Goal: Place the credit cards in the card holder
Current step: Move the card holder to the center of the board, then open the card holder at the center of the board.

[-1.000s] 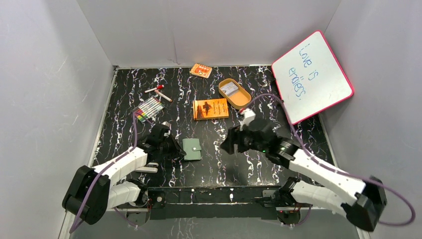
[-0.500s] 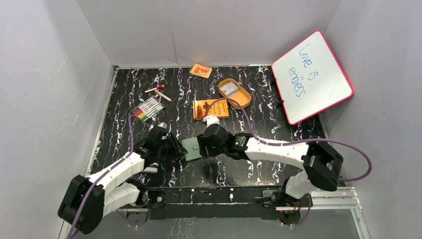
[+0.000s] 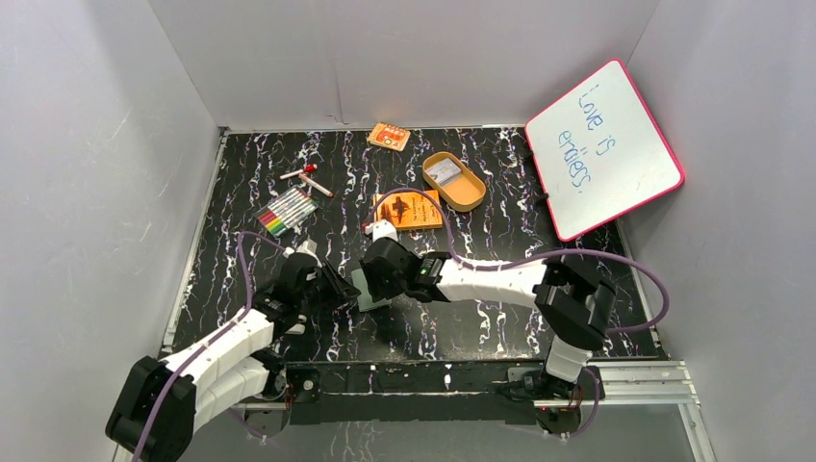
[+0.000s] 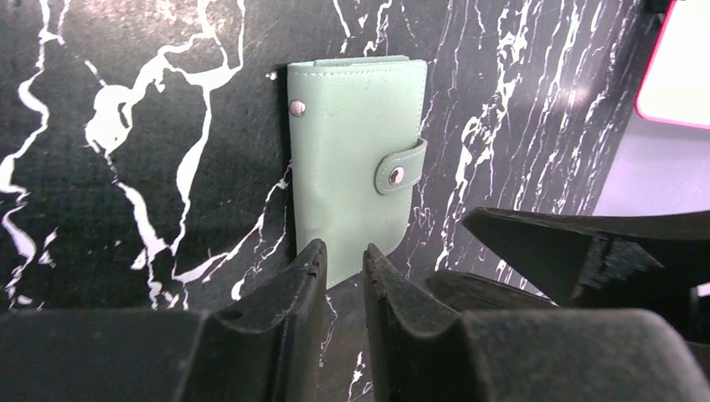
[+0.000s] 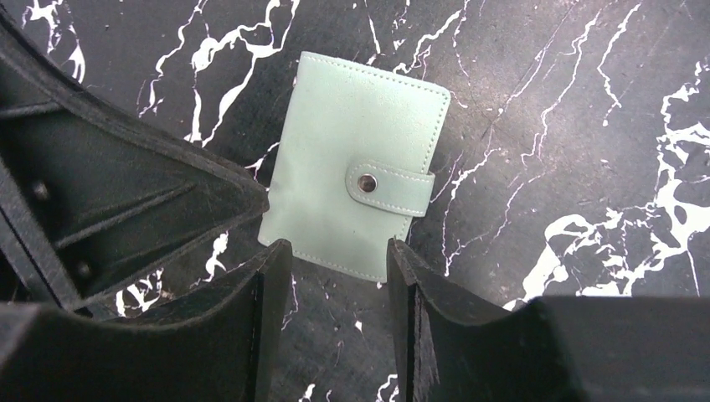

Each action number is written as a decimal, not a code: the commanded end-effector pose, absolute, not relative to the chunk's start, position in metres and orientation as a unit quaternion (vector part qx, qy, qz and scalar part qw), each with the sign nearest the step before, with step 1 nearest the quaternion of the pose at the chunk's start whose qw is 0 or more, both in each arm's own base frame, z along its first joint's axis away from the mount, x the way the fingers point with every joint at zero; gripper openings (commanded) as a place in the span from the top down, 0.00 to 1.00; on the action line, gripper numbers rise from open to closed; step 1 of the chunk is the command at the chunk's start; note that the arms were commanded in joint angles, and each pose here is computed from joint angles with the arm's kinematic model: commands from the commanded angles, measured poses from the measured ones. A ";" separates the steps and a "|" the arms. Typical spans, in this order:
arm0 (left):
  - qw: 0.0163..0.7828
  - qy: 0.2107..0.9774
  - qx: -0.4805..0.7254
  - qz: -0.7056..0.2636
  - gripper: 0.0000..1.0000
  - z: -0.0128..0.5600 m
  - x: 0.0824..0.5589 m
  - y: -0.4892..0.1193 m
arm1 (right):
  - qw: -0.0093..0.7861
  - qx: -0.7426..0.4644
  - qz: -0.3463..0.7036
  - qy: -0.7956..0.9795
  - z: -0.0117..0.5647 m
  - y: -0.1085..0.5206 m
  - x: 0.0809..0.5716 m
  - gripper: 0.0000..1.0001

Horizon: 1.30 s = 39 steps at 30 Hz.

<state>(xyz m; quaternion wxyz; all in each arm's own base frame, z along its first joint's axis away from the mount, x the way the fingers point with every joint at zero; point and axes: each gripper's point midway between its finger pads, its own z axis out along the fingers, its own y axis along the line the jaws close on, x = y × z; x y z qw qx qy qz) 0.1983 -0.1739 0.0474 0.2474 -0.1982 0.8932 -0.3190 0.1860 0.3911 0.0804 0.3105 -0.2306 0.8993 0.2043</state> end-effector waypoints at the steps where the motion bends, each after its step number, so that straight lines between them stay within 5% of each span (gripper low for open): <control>1: 0.262 0.870 -0.197 -0.367 0.81 0.058 0.210 -0.190 | 0.338 -0.213 0.214 0.891 0.093 0.410 0.200 0.47; 14: 0.234 0.887 -0.206 -0.340 0.95 0.024 0.204 -0.185 | 0.334 -0.202 0.206 0.897 0.075 0.423 0.214 0.49; 39: 0.231 0.888 -0.214 -0.334 0.99 0.013 0.197 -0.180 | 0.334 -0.233 0.062 0.911 0.039 0.393 0.226 0.54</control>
